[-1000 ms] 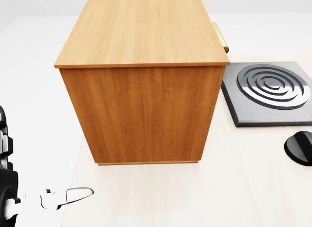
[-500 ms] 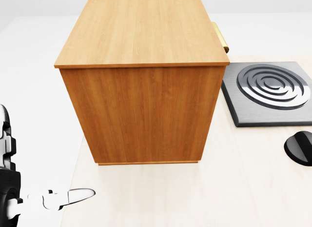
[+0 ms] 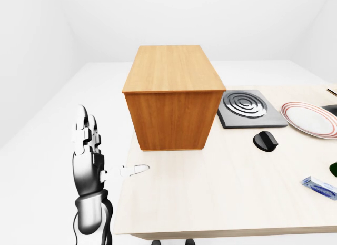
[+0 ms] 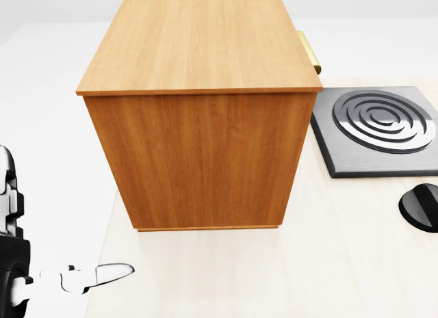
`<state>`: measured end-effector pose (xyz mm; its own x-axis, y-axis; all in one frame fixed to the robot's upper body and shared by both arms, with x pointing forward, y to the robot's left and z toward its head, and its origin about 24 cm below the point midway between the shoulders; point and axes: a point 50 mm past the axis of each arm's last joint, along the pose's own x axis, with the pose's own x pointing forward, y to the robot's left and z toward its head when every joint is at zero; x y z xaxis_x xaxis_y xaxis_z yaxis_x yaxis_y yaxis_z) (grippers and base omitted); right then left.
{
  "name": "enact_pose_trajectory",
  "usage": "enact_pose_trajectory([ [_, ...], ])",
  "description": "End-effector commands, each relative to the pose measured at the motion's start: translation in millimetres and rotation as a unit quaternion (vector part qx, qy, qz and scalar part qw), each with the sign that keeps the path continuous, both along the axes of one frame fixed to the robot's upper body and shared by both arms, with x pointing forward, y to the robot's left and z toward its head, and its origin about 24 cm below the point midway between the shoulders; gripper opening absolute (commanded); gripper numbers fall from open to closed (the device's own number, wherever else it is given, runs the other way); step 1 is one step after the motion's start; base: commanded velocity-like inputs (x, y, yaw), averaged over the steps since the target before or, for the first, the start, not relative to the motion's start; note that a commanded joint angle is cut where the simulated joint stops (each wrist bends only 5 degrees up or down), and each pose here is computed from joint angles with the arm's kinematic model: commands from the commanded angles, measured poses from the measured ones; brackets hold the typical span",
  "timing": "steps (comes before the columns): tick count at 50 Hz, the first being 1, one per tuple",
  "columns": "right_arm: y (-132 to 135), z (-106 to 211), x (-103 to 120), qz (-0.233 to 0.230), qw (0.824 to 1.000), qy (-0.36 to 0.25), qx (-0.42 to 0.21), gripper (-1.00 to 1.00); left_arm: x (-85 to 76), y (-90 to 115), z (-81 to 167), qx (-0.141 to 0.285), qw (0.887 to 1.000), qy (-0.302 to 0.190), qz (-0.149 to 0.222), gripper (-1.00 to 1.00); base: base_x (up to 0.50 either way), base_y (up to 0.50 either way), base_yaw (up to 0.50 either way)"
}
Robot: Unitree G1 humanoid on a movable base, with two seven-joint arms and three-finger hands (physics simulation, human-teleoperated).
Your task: Put the bowl on the top of the cabinet.
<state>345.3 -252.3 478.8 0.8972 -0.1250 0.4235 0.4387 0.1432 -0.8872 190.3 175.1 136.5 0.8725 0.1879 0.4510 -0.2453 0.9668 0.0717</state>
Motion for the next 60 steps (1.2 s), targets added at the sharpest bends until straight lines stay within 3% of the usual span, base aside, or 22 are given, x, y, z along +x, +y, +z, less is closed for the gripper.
enact_pose_trajectory([
  [1, 68, -5, 22, 0.051, 0.997, 0.014, -0.053, -1.0, 0.4, -1, -2, -0.001, 1.0, 0.005, -0.005, 1.0, 0.0, 0.0, 0.0],
  [8, 115, -28, 38, 0.109, 0.991, 0.044, -0.07, -1.0, 0.8, -1, -3, -0.003, 1.0, 0.007, -0.01, 1.0, 0.0, 0.0, 0.0],
  [13, 133, -45, 47, 0.124, 0.986, 0.066, -0.086, -1.0, -0.2, 0, -2, -0.004, 1.0, 0.006, -0.01, 1.0, 0.0, 0.0, 0.0],
  [43, 157, -122, 73, 0.144, 0.972, 0.147, -0.117, -1.0, 0.6, 0, -3, -0.004, 1.0, 0.008, -0.008, 1.0, 0.0, 0.0, 0.0],
  [60, 177, -133, 73, 0.168, 0.965, 0.156, -0.127, -1.0, 0.1, -1, -3, -0.005, 1.0, 0.008, -0.01, 1.0, 0.0, 0.0, 0.0],
])
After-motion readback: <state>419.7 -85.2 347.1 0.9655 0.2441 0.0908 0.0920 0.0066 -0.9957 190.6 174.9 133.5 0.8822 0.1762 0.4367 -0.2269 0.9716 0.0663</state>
